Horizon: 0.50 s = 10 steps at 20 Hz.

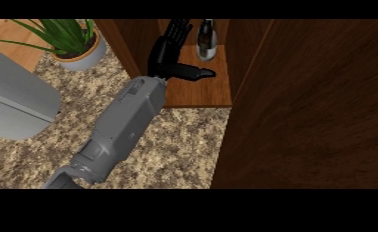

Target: Pick up the wine, place it into the cabinet and close the cabinet

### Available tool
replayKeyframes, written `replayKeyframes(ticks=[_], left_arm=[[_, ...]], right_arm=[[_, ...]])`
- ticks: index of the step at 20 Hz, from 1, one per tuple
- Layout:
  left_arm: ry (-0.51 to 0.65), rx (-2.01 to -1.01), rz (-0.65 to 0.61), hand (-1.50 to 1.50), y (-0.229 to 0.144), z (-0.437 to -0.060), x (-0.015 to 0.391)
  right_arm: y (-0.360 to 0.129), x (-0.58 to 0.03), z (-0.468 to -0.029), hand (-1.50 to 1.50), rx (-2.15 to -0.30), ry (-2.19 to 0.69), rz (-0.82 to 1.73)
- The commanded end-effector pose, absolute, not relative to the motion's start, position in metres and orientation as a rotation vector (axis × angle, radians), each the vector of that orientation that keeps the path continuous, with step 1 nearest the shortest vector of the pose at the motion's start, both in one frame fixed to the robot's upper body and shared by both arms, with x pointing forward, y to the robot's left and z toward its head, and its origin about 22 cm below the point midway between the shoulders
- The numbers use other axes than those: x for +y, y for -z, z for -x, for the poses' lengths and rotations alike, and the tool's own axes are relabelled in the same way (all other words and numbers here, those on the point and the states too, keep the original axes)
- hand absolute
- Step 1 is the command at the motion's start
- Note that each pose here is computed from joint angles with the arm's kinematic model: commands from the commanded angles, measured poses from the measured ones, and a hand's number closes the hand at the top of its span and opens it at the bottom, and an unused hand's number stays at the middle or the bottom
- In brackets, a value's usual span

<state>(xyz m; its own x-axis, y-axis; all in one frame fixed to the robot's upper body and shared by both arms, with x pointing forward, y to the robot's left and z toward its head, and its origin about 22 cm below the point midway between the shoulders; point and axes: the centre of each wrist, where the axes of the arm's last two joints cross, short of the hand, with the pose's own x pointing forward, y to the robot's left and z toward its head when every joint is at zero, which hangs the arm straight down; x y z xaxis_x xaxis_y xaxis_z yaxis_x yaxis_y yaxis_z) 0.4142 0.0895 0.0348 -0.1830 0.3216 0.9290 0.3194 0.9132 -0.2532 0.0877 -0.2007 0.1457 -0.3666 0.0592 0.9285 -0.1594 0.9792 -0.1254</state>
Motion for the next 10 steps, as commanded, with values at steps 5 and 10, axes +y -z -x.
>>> replayKeyframes(ticks=[5, 10], left_arm=[[-0.024, -1.726, 0.555, -1.5, 0.005, -0.367, 0.095], [-0.035, -1.721, 0.556, -1.5, 0.016, -0.336, 0.102]], right_arm=[[-0.189, -0.203, -0.059, -1.5, -1.921, -0.16, -0.176], [-0.189, -0.204, -0.059, -1.5, -1.941, -0.142, -0.158]])
